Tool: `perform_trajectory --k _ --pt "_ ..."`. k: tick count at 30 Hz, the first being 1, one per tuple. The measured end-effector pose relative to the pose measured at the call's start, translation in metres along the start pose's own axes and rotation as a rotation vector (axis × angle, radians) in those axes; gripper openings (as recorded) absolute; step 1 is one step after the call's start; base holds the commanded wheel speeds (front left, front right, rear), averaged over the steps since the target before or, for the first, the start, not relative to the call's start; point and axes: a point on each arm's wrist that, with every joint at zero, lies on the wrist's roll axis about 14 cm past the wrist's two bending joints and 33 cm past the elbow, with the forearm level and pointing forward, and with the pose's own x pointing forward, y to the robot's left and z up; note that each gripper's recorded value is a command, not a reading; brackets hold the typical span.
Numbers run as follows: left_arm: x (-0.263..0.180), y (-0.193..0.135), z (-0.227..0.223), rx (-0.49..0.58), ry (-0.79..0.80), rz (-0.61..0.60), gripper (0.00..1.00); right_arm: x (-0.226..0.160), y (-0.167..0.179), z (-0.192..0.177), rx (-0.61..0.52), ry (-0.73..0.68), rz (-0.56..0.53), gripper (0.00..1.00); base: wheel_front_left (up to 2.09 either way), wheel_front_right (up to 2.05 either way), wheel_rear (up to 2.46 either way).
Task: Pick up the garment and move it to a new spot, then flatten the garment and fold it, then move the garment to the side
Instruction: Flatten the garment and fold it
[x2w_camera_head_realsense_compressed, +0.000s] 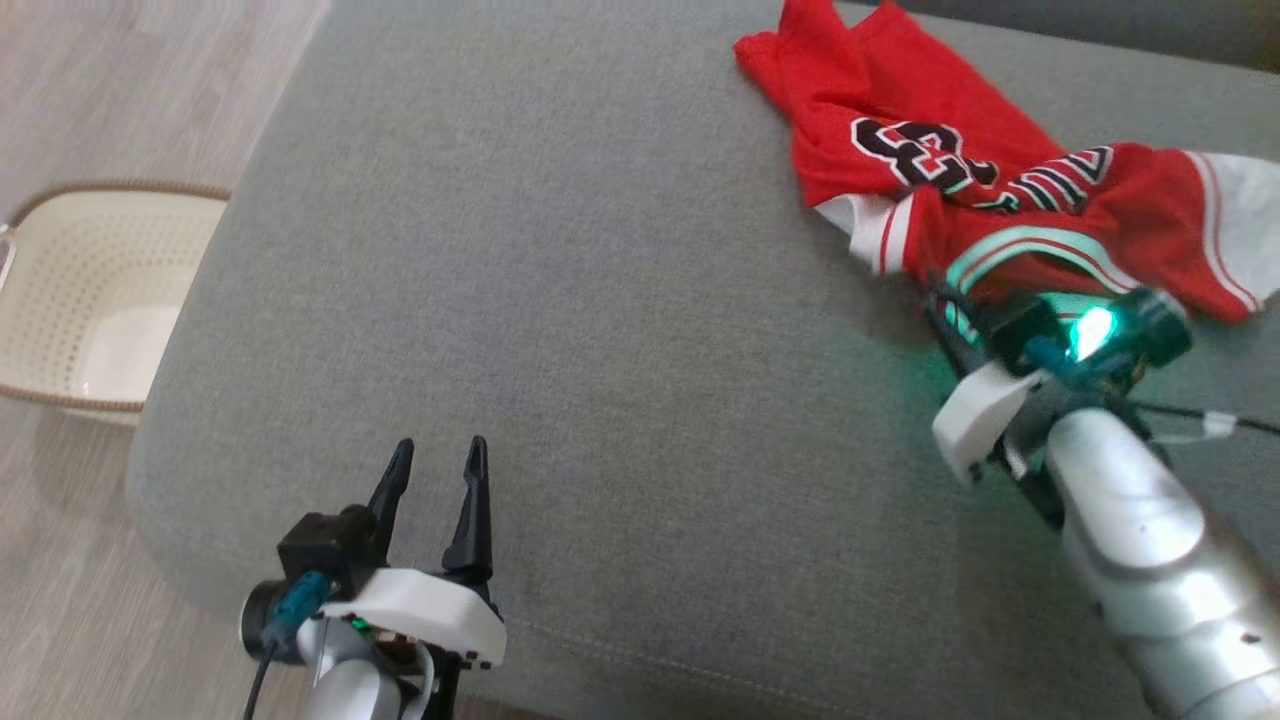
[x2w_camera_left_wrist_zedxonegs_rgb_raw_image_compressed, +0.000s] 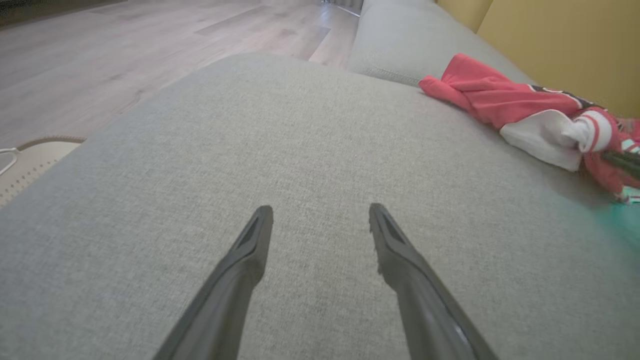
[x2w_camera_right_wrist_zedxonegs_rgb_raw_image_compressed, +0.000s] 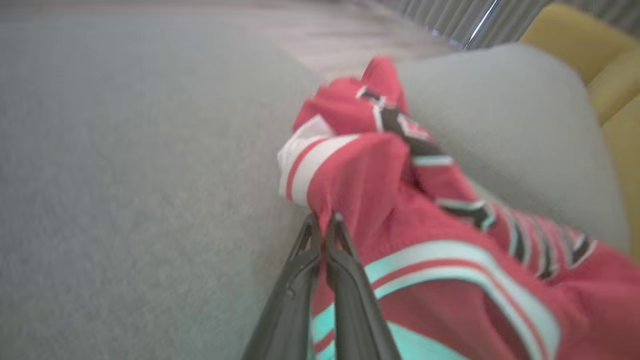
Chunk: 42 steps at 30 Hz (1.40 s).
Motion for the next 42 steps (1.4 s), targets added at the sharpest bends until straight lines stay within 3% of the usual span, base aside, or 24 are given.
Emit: perform_trajectory --k 1,9,16,21,26,33,38,42 --pt "0.0 0.0 0.0 0.0 0.0 0.0 1.0 0.0 0.0 0.0 0.0 0.0 0.0 0.0 0.0 0.0 0.0" --pt "-0.009 -0.013 0.007 -0.009 -0.03 -0.039 1.0 -0.03 -0.086 0.11 -0.108 -0.279 -0.223 0.0 0.0 0.0 0.0" --pt "-0.015 -0.027 0.001 -0.01 -0.019 -0.085 1.0 -0.097 -0.143 0.136 -0.154 -0.342 -0.398 0.0 0.0 0.0 0.0" --pt "-0.014 -0.041 0.004 -0.006 -0.032 -0.134 1.0 -0.14 -0.162 0.156 -0.202 -0.373 -0.476 0.0 0.0 0.0 0.0" --pt "-0.018 -0.048 0.007 -0.005 -0.042 -0.161 1.0 -0.149 -0.158 0.199 -0.315 -0.426 -0.453 0.0 0.0 0.0 0.0" --pt "-0.027 -0.032 0.003 -0.013 -0.038 -0.107 1.0 -0.114 -0.133 0.294 -0.506 -0.571 -0.338 0.0 0.0 0.0 0.0" --pt "-0.037 -0.009 0.002 -0.023 -0.042 -0.029 1.0 -0.09 -0.099 0.347 -0.518 -0.72 -0.233 0.0 0.0 0.0 0.0" --pt "-0.043 0.005 0.0 -0.03 -0.038 0.021 1.0 -0.076 -0.079 0.35 -0.482 -0.771 -0.159 0.0 0.0 0.0 0.0"
